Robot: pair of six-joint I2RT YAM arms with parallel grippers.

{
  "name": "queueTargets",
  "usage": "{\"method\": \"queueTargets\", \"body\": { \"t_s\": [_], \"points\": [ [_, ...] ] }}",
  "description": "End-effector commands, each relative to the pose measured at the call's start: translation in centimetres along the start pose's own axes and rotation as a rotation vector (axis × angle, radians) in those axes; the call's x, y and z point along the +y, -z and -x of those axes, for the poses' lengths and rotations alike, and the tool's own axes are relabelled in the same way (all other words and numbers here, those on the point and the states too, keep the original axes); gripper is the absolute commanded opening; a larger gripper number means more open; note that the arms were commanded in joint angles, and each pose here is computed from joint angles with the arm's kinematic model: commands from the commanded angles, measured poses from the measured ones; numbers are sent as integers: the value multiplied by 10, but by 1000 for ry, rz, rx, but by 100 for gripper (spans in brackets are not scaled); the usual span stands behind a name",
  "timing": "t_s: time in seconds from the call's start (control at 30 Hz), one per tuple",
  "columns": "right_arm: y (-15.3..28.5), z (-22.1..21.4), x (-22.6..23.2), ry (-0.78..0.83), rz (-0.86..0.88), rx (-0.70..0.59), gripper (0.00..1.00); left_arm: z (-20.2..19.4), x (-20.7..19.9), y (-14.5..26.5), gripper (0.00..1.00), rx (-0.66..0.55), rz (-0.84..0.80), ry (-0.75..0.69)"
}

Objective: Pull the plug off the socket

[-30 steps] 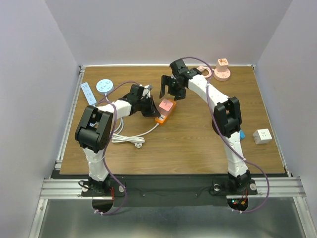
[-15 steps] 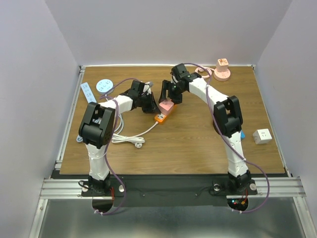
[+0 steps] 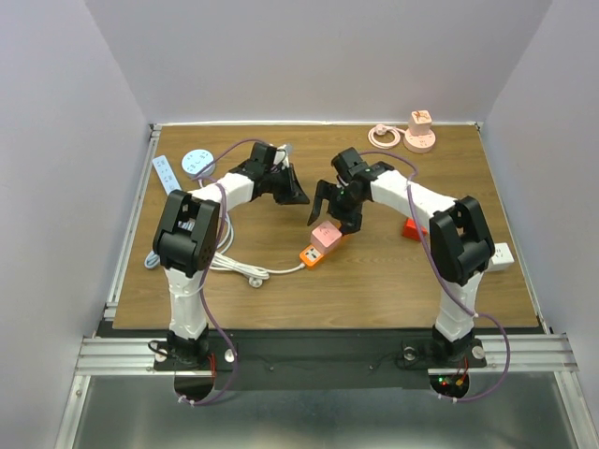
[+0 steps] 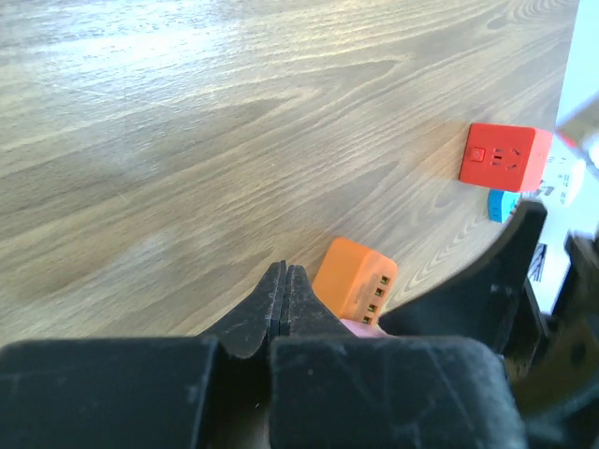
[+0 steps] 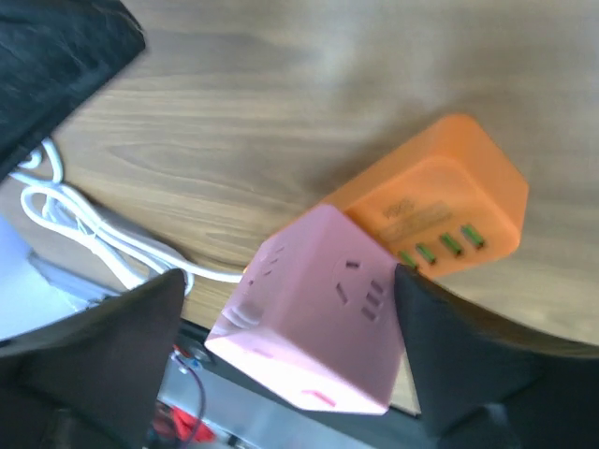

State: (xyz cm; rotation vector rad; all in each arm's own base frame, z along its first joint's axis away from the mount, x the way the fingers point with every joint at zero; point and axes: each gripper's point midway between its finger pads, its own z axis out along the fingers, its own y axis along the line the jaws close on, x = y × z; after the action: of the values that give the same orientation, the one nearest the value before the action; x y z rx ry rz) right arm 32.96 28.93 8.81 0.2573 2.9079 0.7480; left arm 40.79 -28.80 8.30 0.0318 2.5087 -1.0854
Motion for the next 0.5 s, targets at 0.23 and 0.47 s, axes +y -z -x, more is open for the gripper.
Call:
{"method": "queueTargets", "body": {
  "t_s": [0.23, 0.47],
  "points": [
    [50, 58, 20, 324, -54, -296, 100, 4, -16, 43, 0, -85, -7, -45],
    [58, 40, 7, 616, -73, -206, 100, -18, -17, 64, 0, -96, -6, -29]
  ]
}}
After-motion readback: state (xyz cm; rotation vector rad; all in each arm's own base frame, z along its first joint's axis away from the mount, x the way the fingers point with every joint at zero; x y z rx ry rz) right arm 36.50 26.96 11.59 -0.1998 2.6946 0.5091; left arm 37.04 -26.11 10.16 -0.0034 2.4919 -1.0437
